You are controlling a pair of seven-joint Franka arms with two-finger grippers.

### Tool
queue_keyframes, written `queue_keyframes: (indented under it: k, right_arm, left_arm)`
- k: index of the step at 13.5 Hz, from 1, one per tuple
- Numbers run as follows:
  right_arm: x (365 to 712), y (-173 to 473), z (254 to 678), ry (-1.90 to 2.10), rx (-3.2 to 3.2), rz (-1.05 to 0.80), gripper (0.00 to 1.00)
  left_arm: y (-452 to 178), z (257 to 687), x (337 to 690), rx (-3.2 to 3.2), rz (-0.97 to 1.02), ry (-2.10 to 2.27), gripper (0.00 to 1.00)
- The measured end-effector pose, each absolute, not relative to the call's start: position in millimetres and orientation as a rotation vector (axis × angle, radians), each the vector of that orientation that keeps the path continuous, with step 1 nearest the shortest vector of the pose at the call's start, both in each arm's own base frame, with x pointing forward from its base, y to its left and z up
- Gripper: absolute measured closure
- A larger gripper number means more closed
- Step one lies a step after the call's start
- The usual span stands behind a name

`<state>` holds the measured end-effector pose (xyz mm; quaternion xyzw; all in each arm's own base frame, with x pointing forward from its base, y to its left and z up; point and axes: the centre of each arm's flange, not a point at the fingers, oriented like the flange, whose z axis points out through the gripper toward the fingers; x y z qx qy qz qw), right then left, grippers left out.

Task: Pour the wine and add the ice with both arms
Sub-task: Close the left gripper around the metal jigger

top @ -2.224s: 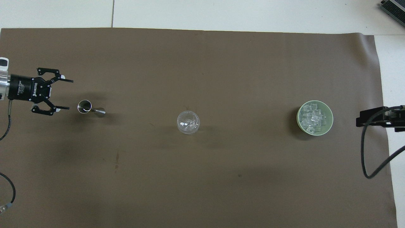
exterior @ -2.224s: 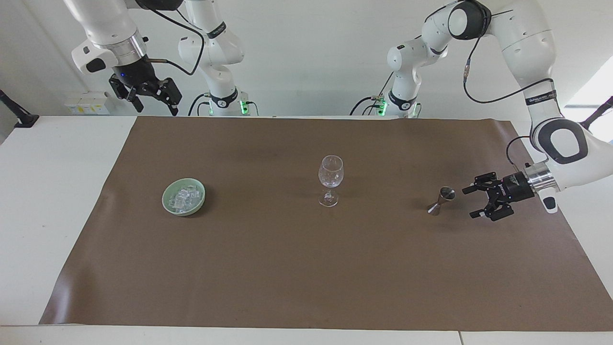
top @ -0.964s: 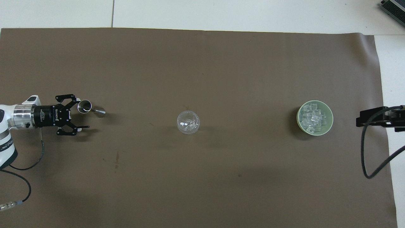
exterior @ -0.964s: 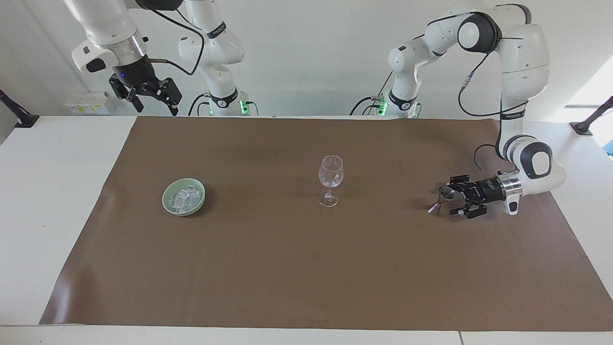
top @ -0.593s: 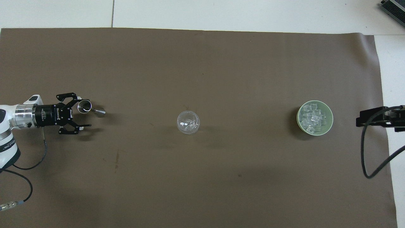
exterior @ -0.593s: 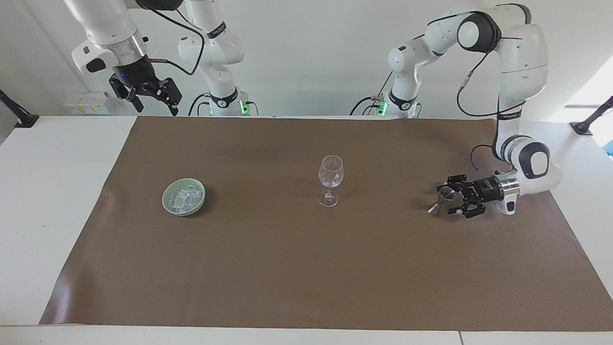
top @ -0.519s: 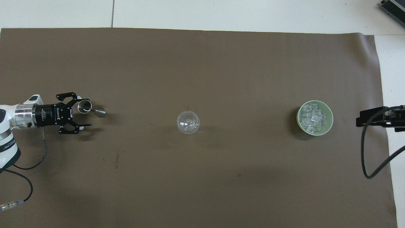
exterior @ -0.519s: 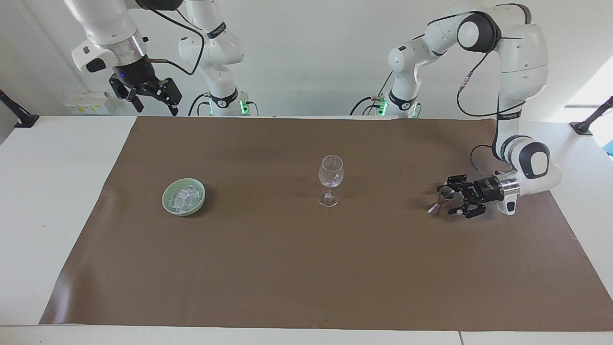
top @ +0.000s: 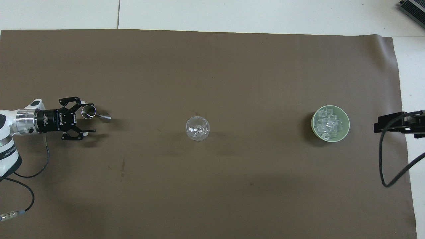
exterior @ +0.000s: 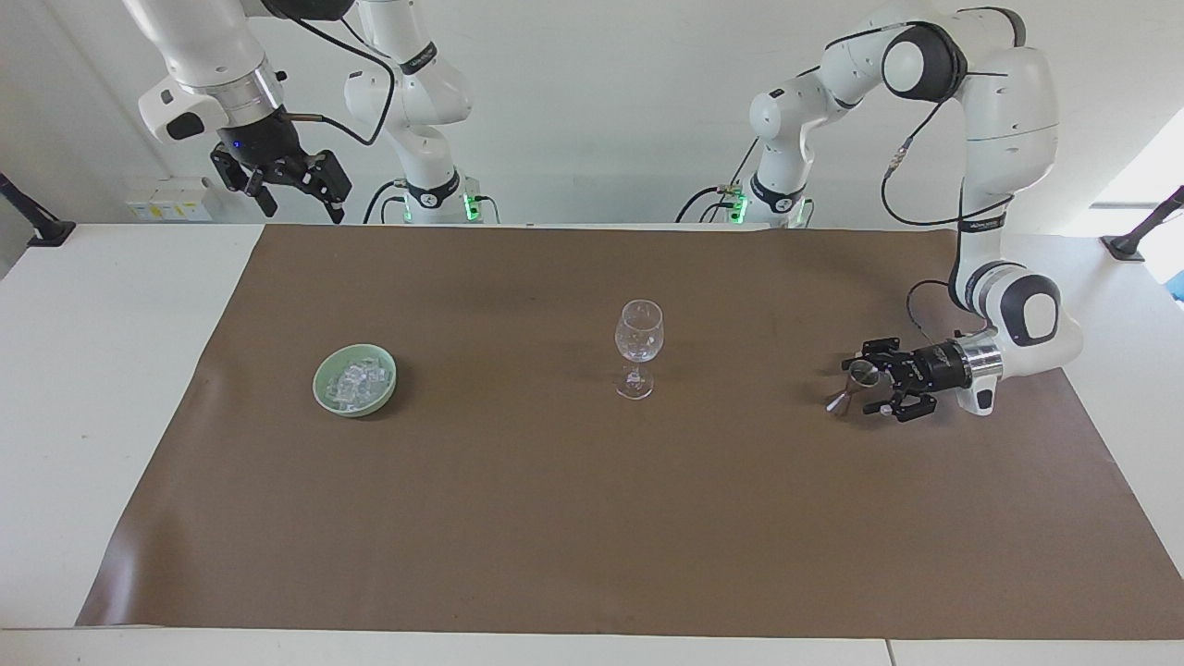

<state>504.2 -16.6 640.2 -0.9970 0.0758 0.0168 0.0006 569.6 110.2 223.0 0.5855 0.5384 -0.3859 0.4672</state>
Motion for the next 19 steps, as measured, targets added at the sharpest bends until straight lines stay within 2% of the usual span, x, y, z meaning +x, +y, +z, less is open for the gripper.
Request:
queue_keyframes:
  k: [19]
  right_arm:
    - [504.2, -16.6, 640.2, 0.238, -3.131, 0.053, 0.0]
  left_arm:
    - [101.5, 218.7, 567.9, 1.428, -0.96, 1.323, 0.0]
